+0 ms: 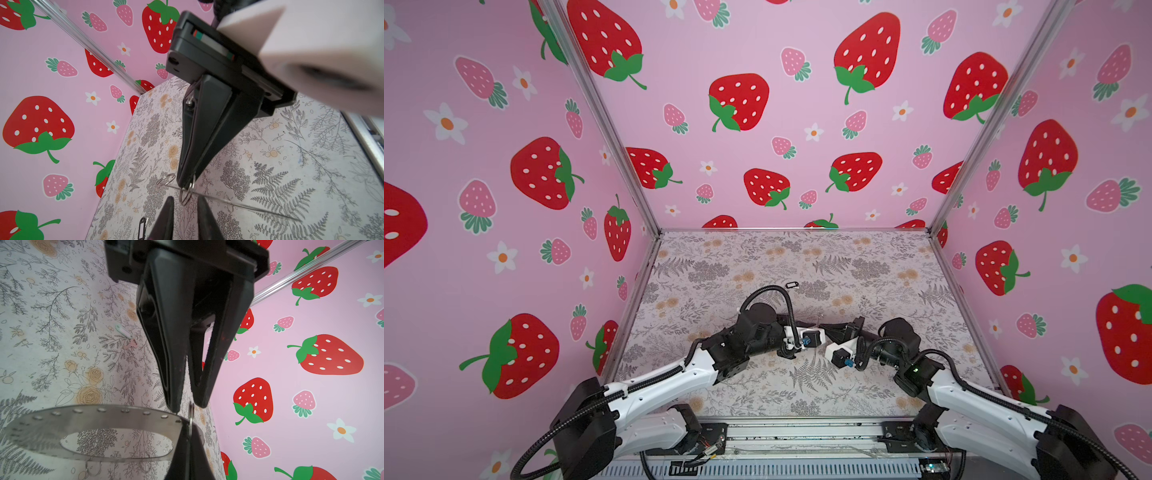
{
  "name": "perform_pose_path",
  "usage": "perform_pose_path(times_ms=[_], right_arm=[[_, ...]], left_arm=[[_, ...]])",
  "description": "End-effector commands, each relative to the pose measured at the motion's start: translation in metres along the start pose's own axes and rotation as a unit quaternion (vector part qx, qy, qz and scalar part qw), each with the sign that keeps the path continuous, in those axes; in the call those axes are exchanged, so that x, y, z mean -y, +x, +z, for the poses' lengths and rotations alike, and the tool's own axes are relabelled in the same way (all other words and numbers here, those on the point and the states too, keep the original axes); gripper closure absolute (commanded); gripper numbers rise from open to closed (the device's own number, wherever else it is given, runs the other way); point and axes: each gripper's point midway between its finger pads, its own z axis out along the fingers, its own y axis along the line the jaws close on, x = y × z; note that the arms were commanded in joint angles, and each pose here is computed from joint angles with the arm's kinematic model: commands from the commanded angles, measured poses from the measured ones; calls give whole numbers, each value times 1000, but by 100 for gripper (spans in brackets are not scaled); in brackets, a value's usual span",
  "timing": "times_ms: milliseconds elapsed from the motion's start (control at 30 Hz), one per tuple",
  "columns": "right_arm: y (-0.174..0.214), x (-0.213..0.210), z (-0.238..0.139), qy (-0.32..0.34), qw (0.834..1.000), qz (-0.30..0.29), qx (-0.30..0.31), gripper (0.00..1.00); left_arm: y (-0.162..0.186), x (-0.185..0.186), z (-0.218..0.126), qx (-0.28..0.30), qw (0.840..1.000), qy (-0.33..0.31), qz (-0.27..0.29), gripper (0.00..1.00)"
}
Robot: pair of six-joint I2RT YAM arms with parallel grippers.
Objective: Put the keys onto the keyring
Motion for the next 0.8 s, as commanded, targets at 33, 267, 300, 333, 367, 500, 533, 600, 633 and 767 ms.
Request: perform_pose_path(times_ms=[33, 267, 300, 333, 367, 500, 533, 600, 633, 767], right_arm=[[-17, 19, 3, 16, 999, -10, 29, 100], [-18, 18, 4, 10, 1000, -7, 29, 100], [-17, 18, 4, 10, 1000, -7, 28, 100], [-18, 18, 4, 10, 1000, -7, 28, 100], [-17, 19, 4, 11, 1000, -6, 27, 100], [-17, 23, 2, 21, 999, 7, 23, 100], [-16, 25, 0, 29, 999, 16, 22, 96], [-15, 27, -3, 43, 998, 33, 20, 86], [-15, 27, -5, 47, 998, 43, 22, 83], [-19, 27, -10, 46, 994, 87, 36, 70]], left_arm=[[-24, -18, 0, 31, 999, -18, 17, 81], [-24, -18, 3, 31, 999, -17, 14, 86], [-24, -18, 4, 30, 999, -17, 13, 87], [-23, -18, 4, 28, 999, -16, 13, 90], [-22, -18, 4, 28, 999, -16, 13, 92], [-23, -19, 4, 28, 999, -16, 5, 100], [-25, -19, 3, 33, 999, -13, -2, 100], [-27, -20, 0, 48, 999, -11, -17, 100], [-29, -21, -2, 62, 998, -10, -28, 100], [-34, -29, -12, 110, 992, -10, -66, 100]])
